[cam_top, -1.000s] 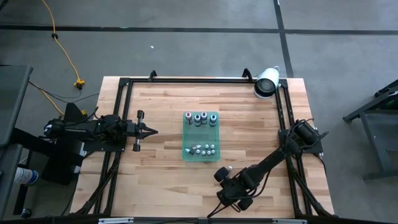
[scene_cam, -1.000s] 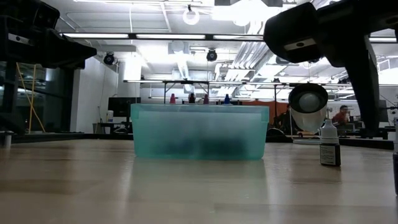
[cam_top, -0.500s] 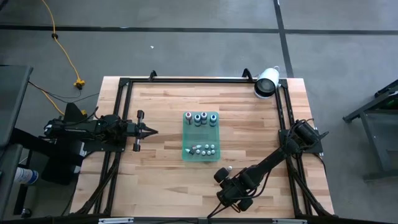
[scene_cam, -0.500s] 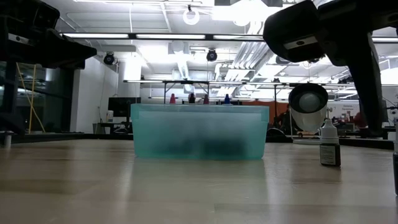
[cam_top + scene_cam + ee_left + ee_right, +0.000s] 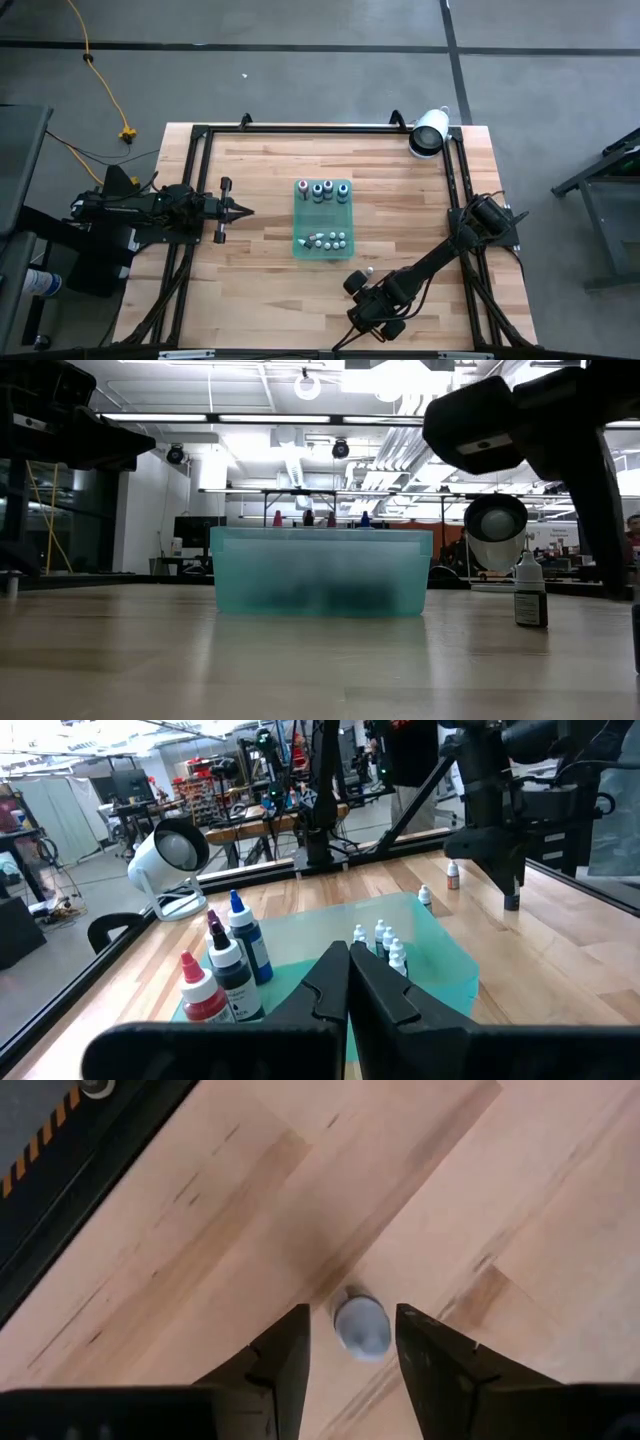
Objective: Pick & Place food coloring
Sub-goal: Put the small green food coloring bottle into the green bin
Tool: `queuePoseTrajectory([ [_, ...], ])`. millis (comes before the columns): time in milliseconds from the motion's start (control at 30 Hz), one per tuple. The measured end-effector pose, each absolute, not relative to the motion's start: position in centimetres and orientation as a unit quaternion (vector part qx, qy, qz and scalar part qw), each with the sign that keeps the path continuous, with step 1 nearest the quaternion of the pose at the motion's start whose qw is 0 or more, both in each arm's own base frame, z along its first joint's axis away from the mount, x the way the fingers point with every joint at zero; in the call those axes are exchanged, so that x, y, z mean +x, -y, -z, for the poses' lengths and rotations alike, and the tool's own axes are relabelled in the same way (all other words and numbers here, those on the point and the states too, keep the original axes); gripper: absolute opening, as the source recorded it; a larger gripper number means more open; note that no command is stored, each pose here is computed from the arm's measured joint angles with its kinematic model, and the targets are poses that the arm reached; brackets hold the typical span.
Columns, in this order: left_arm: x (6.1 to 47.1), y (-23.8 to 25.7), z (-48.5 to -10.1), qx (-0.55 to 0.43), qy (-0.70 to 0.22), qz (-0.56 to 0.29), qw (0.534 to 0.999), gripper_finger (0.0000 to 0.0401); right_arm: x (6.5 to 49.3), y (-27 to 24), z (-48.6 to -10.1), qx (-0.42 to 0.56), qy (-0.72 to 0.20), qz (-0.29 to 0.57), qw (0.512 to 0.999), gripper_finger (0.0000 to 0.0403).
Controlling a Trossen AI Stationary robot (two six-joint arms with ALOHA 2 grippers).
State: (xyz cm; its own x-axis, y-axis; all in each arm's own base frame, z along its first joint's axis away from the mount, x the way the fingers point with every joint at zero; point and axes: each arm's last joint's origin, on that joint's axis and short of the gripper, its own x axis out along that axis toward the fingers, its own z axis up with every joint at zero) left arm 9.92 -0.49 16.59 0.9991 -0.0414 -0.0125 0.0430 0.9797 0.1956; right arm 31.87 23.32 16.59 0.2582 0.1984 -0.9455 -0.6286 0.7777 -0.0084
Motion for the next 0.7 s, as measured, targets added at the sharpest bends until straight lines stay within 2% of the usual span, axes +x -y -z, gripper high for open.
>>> queuePoseTrajectory([
  [700,9.92,0.49,-16.59,0.098,-0.004,0.021,0.995,0.0,31.95,-23.32,-16.35,-0.183,-0.553,-0.249,0.774,0.0137],
])
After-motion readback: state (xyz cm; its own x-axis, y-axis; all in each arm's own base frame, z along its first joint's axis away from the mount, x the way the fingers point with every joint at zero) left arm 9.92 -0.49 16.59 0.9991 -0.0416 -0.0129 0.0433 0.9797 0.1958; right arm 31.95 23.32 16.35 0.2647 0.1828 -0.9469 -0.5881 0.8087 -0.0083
